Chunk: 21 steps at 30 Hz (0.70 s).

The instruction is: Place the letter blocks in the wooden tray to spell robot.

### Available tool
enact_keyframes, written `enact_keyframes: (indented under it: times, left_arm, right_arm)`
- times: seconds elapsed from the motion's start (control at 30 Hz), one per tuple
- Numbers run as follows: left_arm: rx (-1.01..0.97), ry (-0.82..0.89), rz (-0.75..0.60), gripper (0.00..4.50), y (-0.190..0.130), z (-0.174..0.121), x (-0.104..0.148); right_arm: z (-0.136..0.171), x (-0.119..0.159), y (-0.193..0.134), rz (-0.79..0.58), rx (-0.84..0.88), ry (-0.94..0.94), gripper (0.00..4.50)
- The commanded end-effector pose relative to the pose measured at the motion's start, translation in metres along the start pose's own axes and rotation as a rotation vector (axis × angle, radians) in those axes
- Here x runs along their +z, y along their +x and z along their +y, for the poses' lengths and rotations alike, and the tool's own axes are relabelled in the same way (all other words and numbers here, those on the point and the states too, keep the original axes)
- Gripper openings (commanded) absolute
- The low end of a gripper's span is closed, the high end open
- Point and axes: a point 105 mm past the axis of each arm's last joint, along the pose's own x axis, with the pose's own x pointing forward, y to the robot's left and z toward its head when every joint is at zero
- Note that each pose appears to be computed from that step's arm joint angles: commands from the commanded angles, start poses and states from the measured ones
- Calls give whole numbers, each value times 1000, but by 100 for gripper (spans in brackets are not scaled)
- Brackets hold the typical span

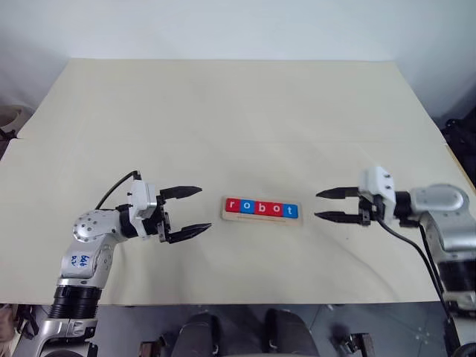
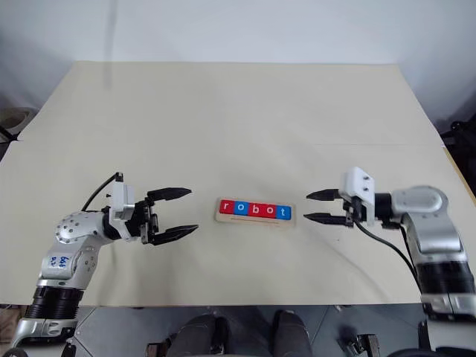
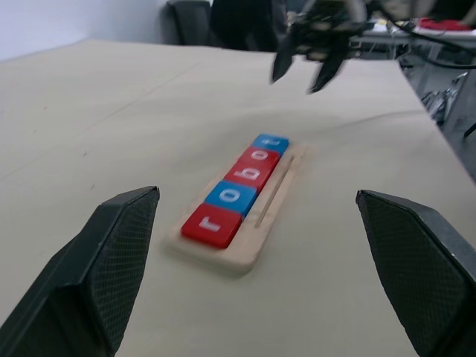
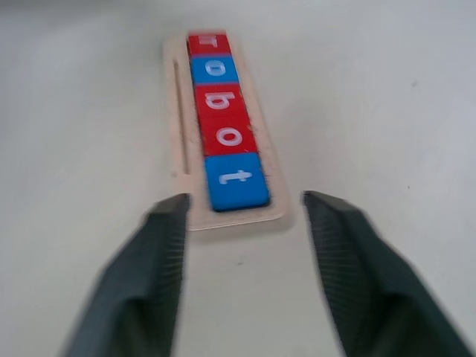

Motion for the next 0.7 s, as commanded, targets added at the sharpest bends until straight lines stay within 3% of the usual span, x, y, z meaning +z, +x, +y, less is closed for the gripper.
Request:
enact_keyframes:
  times: [0.03,0.1,0.2,0.7]
  left_arm:
    - [25,44,26,450,-13,7,3]
    - [57,27,48,450,-20,12,1]
    - [103,58,99,450,-23,20,-3]
    - [125,70,94,450,-32,23,3]
  right_arm:
    - [9,11,-16,-31,-50,-21,399]
    - [18,8,-20,-66,-99,32,447]
    - [20,6,-21,-93,-152,48,447]
    - [29,11,-13,-134,-161,53,447]
